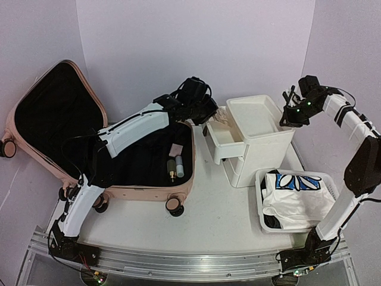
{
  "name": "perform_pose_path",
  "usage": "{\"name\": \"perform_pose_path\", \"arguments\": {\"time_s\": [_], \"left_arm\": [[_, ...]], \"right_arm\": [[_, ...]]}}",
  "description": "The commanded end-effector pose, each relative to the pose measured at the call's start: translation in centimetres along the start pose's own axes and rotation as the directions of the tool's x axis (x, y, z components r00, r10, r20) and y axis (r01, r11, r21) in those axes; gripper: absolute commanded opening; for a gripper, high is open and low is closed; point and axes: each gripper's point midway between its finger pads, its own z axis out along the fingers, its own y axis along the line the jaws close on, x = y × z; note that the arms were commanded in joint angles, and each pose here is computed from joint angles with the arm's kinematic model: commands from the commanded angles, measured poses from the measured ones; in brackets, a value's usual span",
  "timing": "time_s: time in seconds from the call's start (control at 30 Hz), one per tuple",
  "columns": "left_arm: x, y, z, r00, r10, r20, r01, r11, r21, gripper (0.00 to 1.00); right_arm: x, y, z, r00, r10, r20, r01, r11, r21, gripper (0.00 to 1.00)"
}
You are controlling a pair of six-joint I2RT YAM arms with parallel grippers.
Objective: Open, take out, and arrange the luggage
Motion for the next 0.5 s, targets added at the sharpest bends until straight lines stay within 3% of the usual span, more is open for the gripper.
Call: {"name": "perform_pose_path", "arguments": {"time_s": [0.0, 0.2, 0.47], "left_arm": [[-2.3, -3.7, -1.2, 0.996, 0.007, 0.088, -0.016, 0.994, 0.105, 0.02], [-1.2, -3.5, -1.0, 0.999, -0.016, 0.034, 0.012, 0.993, 0.114, 0.00], [-1.7, -2.7, -0.3, 0.999, -0.014, 0.038, 0.010, 0.994, 0.105, 0.17]], "right_arm": [[0.0, 5.3, -2.0, 0.998, 0.068, 0.003, -0.066, 0.972, -0.225, 0.00], [-0.2, 5.5, -2.0, 0.998, 0.062, 0.009, -0.059, 0.974, -0.221, 0.00], [-0.5, 5.8, -2.1, 0.998, 0.058, 0.014, -0.053, 0.974, -0.221, 0.00]]}}
